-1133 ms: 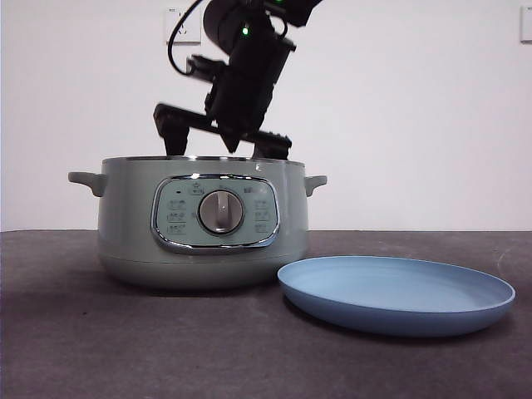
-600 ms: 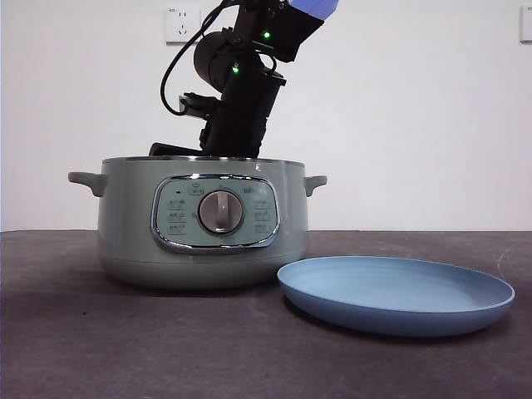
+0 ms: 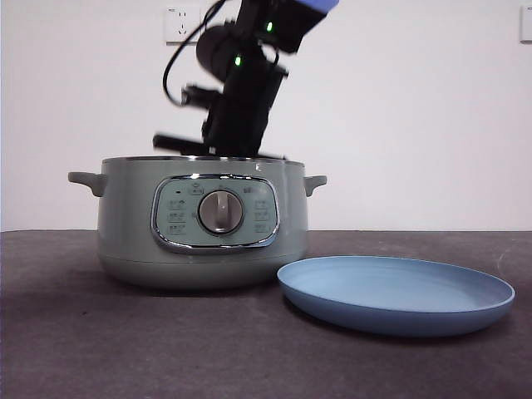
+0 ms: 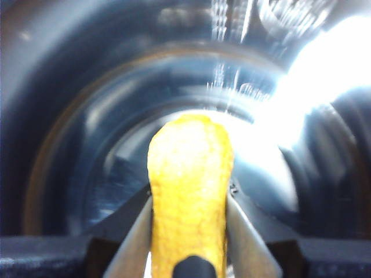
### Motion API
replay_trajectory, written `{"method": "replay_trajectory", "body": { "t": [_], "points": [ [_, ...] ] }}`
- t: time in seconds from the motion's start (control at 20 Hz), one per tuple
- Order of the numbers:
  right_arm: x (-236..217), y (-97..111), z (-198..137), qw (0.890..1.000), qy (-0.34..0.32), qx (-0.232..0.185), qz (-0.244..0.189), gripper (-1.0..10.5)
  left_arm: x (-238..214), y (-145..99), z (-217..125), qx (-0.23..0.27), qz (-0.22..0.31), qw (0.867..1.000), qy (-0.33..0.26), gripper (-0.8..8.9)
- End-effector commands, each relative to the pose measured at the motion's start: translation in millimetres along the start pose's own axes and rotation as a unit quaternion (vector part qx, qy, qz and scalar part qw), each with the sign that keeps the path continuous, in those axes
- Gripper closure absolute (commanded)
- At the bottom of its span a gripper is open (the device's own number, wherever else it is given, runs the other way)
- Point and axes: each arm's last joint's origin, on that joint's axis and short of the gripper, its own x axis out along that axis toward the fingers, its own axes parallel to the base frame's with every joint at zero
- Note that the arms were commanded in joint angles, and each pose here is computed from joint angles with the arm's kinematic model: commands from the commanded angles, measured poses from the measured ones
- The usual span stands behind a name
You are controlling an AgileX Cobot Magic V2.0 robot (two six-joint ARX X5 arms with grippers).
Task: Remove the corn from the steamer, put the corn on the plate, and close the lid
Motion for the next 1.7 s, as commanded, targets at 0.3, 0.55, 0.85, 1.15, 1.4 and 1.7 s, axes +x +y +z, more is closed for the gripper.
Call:
{"method": "replay_trajectory", "body": {
  "t": [0.3,0.55,0.85,1.15,1.4,1.7],
  "points": [
    [-205.0,-15.7,15.8,0.994,-0.109,-0.010,-0.021,9.6,-5.0,-0.7,4.8,0.005,0.000,1.000,-0.031,8.22],
    [-256.4,-56.4,-8.0,0.995,-0.073,0.017,-0.059,9.6,-5.0,-0.7,4.8,0.005,0.000,1.000,-0.031,8.22],
    [-231.2,-86.2,-52.1,0.995,-0.052,0.055,-0.058,9.6,-5.0,-0.7,4.8,0.005,0.000,1.000,-0.031,8.22],
    [-152.7,-94.8,-114.3,0.994,-0.030,0.099,-0.026,9.6,-4.3,-0.6,4.8,0.005,0.000,1.000,-0.029,8.22],
    [-106.1,-97.6,-163.0,0.989,-0.037,0.142,-0.023,9.6,-4.0,-0.6,4.9,0.005,0.001,1.000,-0.029,8.22],
    [-79.6,-100.3,-187.9,0.987,-0.037,0.152,-0.024,9.6,2.5,0.3,5.5,0.004,0.000,1.000,-0.019,8.22]
  ]
}}
